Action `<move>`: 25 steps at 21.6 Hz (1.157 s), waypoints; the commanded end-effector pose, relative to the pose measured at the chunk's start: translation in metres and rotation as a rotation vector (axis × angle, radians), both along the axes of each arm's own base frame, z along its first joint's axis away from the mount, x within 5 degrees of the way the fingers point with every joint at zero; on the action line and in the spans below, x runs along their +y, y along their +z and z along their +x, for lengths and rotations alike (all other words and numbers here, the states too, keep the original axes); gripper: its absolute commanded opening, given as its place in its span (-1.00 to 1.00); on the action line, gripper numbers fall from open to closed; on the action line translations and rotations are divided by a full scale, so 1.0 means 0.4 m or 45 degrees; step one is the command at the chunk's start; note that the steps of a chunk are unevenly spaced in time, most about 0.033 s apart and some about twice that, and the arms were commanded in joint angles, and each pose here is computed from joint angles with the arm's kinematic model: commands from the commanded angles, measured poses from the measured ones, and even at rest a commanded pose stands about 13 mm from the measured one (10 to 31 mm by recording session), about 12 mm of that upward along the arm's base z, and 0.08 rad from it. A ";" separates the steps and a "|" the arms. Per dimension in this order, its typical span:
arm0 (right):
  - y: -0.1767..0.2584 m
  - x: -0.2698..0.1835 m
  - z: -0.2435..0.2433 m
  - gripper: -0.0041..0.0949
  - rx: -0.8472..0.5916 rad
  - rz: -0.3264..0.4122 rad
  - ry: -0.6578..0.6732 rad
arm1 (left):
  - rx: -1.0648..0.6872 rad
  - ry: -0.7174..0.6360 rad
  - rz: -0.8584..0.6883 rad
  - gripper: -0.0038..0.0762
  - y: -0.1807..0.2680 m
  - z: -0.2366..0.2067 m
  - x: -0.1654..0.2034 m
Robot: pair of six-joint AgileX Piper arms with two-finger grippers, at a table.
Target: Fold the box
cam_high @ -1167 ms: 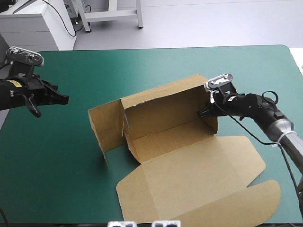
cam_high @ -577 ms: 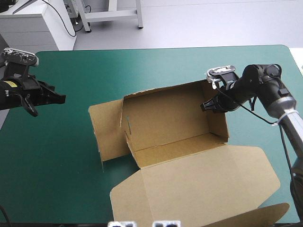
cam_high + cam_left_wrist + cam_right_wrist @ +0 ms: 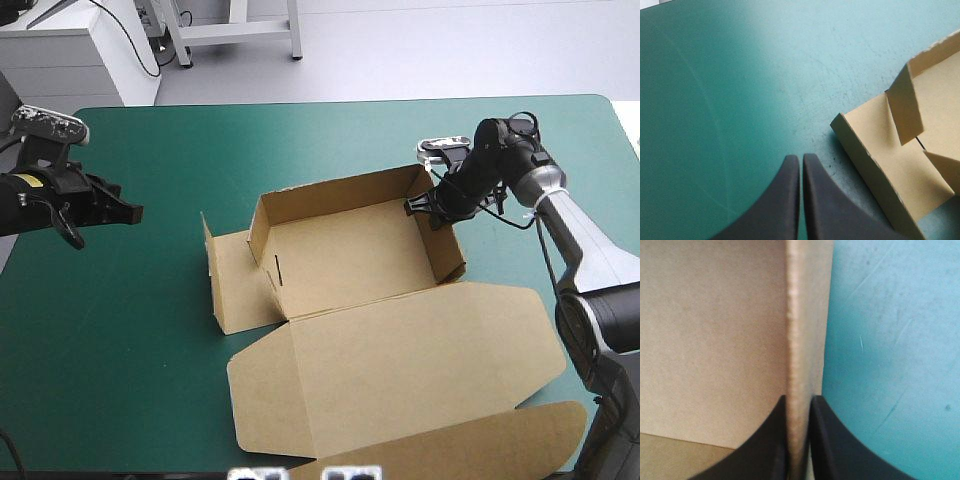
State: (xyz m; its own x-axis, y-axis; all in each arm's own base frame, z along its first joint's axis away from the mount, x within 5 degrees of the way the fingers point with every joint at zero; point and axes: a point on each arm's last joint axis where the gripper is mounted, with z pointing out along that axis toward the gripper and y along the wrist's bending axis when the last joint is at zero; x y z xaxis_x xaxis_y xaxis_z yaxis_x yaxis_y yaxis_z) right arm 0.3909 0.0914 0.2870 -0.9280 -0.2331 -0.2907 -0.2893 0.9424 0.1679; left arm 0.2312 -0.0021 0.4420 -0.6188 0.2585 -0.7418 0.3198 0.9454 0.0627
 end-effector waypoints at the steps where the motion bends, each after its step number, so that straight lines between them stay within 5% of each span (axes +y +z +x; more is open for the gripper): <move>1: 0.110 -0.002 0.000 -0.29 -0.186 0.044 0.009 | -0.129 0.007 -0.033 -0.89 0.041 -0.012 -0.005; 3: 0.170 -0.002 -0.007 0.08 -0.216 0.031 0.075 | -0.127 0.007 -0.031 -0.89 0.040 -0.012 -0.005; 5: 0.218 -0.004 -0.020 0.17 -0.289 0.041 0.077 | -0.121 0.007 -0.029 -0.89 0.039 -0.012 -0.005; 15: 0.236 -0.012 -0.039 0.17 -0.305 0.024 0.045 | -0.116 0.006 -0.026 -0.89 0.039 -0.013 -0.005; 25: 0.046 -0.014 -0.067 0.17 0.016 -0.029 0.104 | -0.120 0.007 -0.026 -0.89 0.039 -0.012 -0.005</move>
State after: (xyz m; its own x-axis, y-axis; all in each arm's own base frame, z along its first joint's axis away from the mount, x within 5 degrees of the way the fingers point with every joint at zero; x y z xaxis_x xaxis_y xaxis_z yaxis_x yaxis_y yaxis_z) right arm 0.3735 0.0867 0.2861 -0.9274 -0.2964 -0.2283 -0.3340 0.9309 0.1480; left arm 0.2311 -0.0023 0.4420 -0.6185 0.2573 -0.7425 0.3206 0.9453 0.0605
